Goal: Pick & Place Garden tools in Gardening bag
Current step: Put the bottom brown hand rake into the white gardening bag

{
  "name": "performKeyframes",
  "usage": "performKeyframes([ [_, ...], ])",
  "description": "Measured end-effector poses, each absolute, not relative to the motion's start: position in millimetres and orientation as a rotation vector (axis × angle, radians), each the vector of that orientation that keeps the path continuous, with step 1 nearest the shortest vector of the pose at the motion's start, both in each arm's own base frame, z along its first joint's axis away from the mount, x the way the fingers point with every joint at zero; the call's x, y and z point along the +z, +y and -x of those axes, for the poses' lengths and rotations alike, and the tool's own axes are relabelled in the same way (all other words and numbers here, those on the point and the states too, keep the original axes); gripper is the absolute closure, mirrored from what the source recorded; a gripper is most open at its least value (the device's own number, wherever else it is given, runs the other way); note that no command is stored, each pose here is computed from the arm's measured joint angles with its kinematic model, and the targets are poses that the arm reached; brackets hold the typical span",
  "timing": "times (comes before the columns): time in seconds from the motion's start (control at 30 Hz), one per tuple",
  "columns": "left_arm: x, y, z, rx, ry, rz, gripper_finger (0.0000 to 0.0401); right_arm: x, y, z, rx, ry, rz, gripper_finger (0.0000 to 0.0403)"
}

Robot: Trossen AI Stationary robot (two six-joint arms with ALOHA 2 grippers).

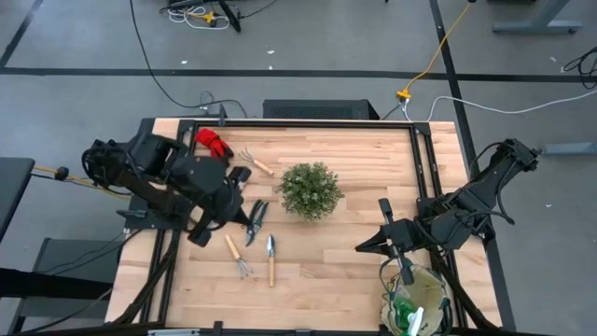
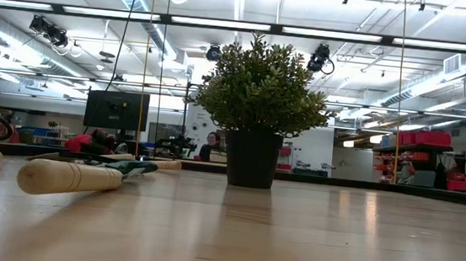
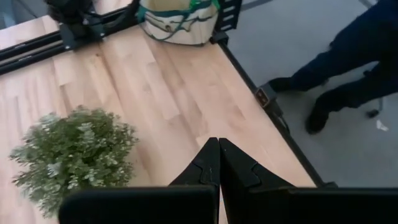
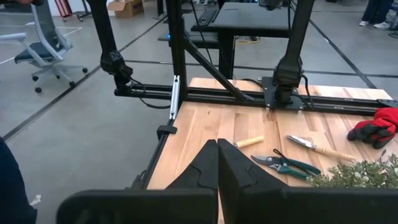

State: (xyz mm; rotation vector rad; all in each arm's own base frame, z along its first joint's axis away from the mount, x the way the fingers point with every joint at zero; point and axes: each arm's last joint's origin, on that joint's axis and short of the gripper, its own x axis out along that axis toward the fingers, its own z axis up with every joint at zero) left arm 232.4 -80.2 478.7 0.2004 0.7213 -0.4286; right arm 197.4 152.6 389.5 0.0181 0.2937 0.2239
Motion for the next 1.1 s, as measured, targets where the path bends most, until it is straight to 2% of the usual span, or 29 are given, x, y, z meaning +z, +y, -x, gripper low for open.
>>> performKeyframes([
  [0.8, 454, -124, -233, -0.478, 0.902, -0.261, 0.04, 393, 153, -198, 0.23, 0.259, -0.043, 0.0403],
  [1.1, 452, -132, -241, -0.513, 0.874, -0.267, 0.04, 393, 154, -198, 0.251, 0.263, -0.048, 0.0403],
])
